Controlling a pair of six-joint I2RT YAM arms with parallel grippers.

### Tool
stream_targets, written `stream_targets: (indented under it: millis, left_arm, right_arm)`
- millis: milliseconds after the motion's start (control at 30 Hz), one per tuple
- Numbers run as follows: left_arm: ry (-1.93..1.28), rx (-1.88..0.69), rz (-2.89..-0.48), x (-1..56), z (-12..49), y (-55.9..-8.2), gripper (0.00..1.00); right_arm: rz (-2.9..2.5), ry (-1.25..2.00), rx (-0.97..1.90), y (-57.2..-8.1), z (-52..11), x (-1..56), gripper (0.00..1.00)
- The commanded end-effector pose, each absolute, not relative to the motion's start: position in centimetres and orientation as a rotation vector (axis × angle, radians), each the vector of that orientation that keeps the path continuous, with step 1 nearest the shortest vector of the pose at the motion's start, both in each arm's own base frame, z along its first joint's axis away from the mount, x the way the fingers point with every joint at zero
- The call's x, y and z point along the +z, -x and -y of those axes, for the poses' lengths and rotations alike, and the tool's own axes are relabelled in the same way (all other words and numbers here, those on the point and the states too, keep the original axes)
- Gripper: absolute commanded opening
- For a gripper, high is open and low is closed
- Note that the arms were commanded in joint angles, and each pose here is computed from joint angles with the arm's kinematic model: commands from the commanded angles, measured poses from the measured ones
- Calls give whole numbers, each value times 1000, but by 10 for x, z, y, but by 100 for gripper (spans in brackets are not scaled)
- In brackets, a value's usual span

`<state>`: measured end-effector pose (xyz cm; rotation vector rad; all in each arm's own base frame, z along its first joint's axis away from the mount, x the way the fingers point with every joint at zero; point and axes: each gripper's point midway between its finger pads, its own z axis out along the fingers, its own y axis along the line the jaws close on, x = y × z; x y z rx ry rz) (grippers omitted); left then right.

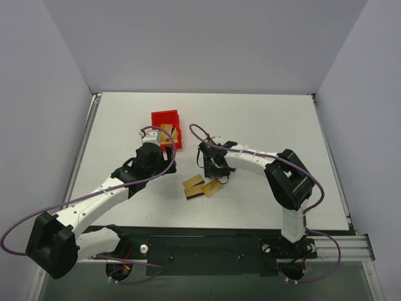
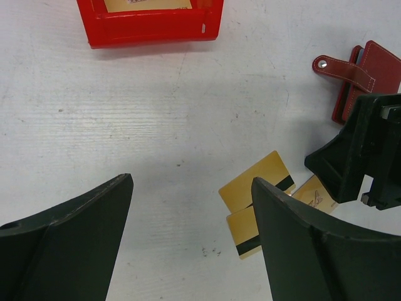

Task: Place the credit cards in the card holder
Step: Move the credit card to the corner of the board.

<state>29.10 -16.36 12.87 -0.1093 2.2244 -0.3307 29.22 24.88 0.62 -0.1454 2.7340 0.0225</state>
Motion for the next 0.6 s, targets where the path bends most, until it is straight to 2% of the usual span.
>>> stream_targets:
  millis: [0, 567]
  left_arm:
    - [102, -379, -2158, 146, 170, -296, 87]
    - [108, -399, -2187, 132, 171, -286, 86]
  right_arm:
    - [-2804, 134, -96, -268, -228, -8, 47]
    - [-2868, 289, -47, -214, -219, -23, 46]
